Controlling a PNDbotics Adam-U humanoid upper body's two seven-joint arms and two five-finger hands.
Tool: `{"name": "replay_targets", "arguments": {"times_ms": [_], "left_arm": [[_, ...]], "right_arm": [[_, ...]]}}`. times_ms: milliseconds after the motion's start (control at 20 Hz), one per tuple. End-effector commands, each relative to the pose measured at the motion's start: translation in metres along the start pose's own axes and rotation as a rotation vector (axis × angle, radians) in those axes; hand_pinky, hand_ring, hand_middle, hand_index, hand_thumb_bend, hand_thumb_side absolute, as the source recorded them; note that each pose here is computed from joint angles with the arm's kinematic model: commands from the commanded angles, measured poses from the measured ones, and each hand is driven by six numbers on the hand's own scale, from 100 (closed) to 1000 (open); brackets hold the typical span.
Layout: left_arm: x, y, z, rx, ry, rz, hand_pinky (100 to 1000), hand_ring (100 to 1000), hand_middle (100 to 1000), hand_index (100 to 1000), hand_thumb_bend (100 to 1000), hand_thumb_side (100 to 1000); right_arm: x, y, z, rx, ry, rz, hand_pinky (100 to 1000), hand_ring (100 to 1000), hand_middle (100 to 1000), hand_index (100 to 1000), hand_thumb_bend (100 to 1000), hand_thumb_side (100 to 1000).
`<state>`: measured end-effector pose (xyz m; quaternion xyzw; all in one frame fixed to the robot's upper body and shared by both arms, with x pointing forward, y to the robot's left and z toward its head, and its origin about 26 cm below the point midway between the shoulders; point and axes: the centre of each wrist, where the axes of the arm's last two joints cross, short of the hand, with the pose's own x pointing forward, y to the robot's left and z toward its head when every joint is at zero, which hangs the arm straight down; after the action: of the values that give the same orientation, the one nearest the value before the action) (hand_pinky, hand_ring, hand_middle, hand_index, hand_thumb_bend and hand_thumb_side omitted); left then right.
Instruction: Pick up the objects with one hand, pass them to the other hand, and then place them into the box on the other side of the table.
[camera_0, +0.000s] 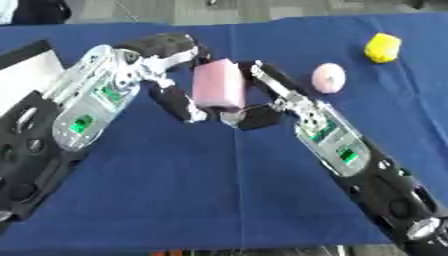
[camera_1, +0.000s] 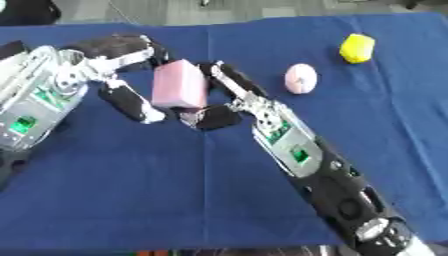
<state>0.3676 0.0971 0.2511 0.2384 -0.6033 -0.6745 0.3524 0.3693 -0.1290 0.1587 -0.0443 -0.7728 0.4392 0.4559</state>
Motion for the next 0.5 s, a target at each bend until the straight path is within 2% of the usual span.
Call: {"name": "replay_targets", "arguments": {"times_ms": [50,500], "left_arm": [[0.0152,0.0181,0.0101,0.057,-0.056,-0.007,746,732,695,765,276,302],[0.0181,0.0184,0.013,0.056,-0.064,0.009,744,729,691,758,228,304]], "right_arm": [[0.0087,0.004,-0.0041,0.026,-0.027,-0.002,676,565,422,506,100,240],[0.0089,0.0052,-0.004,0.045,-0.029,-0.001,674,563,421,505,100,242]]}}
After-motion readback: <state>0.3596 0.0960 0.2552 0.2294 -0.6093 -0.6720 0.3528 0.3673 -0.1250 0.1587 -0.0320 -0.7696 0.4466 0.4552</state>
